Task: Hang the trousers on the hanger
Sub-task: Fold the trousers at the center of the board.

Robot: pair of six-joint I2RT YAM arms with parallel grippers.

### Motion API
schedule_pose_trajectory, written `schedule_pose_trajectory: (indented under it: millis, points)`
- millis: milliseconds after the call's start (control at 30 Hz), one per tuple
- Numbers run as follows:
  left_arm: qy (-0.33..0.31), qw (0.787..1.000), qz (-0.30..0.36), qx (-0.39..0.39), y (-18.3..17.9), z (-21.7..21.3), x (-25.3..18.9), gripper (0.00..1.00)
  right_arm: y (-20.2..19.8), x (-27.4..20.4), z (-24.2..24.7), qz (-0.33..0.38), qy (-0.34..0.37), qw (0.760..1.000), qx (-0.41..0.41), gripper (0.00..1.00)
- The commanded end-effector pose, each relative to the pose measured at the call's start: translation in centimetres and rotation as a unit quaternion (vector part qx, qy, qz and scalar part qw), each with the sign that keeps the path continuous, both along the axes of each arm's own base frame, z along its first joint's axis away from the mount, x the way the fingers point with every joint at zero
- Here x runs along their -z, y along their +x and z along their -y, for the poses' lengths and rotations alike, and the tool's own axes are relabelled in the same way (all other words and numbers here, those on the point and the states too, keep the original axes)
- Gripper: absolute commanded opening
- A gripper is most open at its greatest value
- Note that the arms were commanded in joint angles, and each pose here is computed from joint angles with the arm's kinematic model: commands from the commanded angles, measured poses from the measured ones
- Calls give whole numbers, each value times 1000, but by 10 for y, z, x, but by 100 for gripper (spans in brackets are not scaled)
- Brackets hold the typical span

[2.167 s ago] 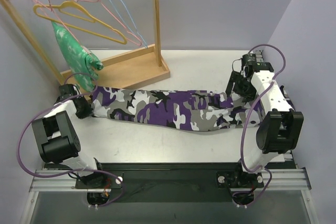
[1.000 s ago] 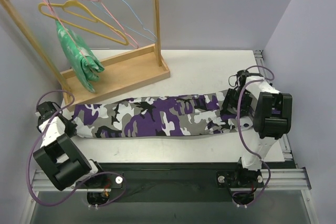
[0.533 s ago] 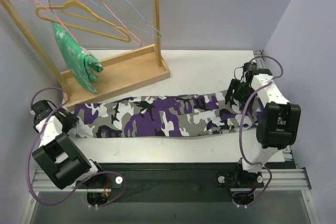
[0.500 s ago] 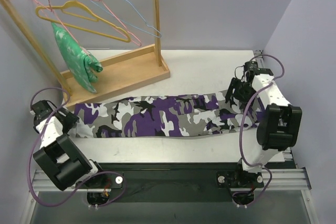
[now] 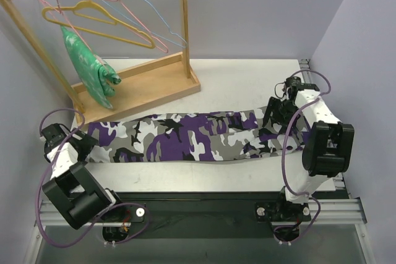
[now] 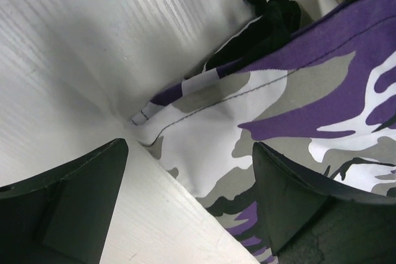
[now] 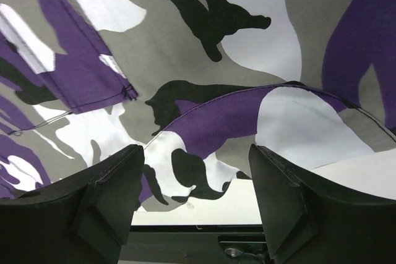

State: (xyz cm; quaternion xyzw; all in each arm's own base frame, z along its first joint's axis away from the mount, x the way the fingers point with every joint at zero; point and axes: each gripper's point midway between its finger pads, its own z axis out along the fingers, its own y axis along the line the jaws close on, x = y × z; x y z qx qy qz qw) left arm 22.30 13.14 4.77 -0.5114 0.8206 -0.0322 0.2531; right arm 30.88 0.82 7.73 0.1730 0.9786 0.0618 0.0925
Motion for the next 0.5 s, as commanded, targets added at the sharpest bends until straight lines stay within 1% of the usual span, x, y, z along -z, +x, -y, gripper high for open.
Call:
schedule_pose_trajectory:
  millis: [0,167,233,333,367,400,467]
  points:
    - [-8,1000,17,10,15,-4,13,93,-15,15,-4,-43,8,999,-9,69]
    - [-6,999,18,29,27,-1,21,93,-19,29,-6,-70,11,997,7,69]
    - [-12,999,6,36,27,4,28,92,-23,35,-4,-84,9,996,17,69]
    - [-23,999,-19,12,16,9,33,92,-37,46,-2,-120,17,991,54,69]
    - [-26,999,-35,0,6,11,36,92,-44,49,-1,-135,19,989,64,69]
    - [-22,999,-29,-17,4,11,29,92,-52,53,0,-152,21,985,84,69]
    - [-22,997,-58,-44,-18,17,31,93,-65,58,7,-183,30,976,117,69]
